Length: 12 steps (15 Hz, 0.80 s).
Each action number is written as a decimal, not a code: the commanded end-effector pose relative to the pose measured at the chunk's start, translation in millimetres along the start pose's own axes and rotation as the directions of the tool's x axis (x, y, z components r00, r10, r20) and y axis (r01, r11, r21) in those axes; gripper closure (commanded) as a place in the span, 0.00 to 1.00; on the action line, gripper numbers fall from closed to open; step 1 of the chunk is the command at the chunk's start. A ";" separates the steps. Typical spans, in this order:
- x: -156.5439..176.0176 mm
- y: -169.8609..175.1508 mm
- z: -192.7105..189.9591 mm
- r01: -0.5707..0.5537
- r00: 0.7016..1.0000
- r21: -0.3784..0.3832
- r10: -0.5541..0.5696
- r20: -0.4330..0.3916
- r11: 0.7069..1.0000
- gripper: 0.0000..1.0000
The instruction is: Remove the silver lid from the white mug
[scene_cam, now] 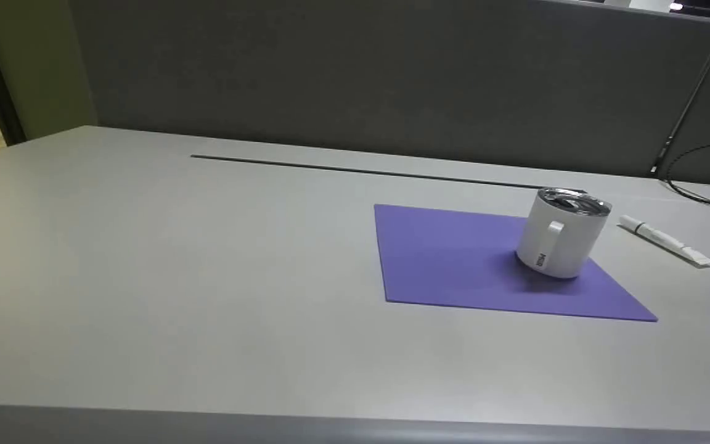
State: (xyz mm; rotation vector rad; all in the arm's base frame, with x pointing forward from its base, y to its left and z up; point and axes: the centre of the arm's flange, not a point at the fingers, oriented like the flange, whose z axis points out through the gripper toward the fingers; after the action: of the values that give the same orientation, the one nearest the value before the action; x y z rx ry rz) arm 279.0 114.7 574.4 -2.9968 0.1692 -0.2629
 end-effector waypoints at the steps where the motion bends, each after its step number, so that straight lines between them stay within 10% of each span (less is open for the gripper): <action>1: 0.0 0.0 0.0 0.000 1.000 0.000 0.000 0.000 1.000 0.00; 4: 27.9 25.9 32.6 -0.018 0.999 -0.014 0.017 -0.031 1.000 0.00; 5: 37.3 35.6 43.5 -0.021 0.999 -0.006 0.021 -0.035 1.000 0.25; 12: 111.0 118.8 137.4 -0.005 0.999 -0.067 0.003 -0.035 0.998 0.68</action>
State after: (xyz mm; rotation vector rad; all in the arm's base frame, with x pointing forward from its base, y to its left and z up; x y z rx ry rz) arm 363.1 23.6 465.8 -3.0348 0.2412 -0.3394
